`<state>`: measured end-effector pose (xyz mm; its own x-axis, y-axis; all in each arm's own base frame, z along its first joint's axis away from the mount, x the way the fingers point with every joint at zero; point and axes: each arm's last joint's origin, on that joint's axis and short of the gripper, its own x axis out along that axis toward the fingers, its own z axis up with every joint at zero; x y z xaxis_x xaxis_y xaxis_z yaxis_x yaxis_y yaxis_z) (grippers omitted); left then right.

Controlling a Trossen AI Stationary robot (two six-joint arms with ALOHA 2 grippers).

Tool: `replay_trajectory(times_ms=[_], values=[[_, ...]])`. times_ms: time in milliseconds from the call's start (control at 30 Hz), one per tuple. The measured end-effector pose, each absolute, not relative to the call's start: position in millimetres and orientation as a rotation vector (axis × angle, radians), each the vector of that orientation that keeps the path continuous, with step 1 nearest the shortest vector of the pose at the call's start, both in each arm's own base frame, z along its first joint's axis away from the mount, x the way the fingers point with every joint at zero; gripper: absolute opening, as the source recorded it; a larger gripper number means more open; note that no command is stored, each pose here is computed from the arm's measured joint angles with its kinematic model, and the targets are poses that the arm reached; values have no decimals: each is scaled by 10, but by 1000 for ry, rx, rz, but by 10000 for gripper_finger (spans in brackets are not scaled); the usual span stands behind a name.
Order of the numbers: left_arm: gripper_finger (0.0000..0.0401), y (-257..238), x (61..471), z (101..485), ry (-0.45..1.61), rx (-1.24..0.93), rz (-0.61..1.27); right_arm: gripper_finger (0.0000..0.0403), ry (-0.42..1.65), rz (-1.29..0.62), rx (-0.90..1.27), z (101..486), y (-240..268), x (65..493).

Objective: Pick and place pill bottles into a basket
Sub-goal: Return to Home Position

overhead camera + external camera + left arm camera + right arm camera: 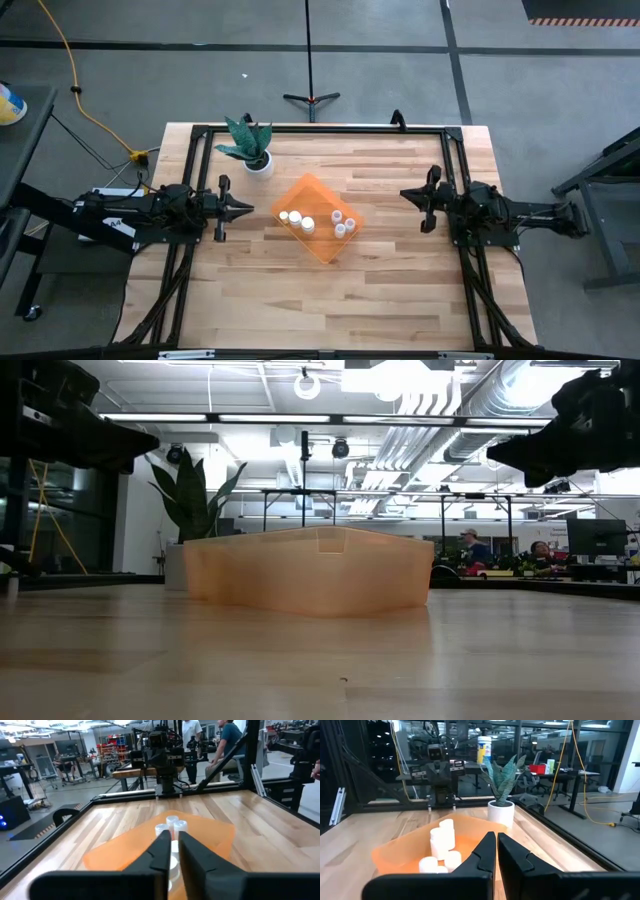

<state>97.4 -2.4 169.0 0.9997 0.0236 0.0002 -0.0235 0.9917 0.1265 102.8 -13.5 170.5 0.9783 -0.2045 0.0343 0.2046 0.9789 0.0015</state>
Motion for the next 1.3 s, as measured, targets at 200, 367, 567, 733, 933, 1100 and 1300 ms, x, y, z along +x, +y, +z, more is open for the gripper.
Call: replay_trajectory(times_ms=[200,367,567,733,933,1100,1300], values=[[118,-24,974,1690,1,127,24,2,-32,-205,-24,1705,-135,1028],[139,-25,974,1690,1,126,24,2,-32,-205,-25,1705,-135,1028],[144,-24,974,1691,1,126,24,2,-32,-205,-26,1704,-135,1028],[143,-24,974,1691,1,126,24,5,-32,-204,-26,1704,-135,1028],[143,-24,974,1691,1,126,25,5,-32,-204,-26,1704,-135,1028],[143,-24,974,1691,1,126,25,3,-32,-205,-26,1704,-135,1028],[143,-24,974,1691,1,126,25,7,-32,-205,-26,1704,-135,1028]])
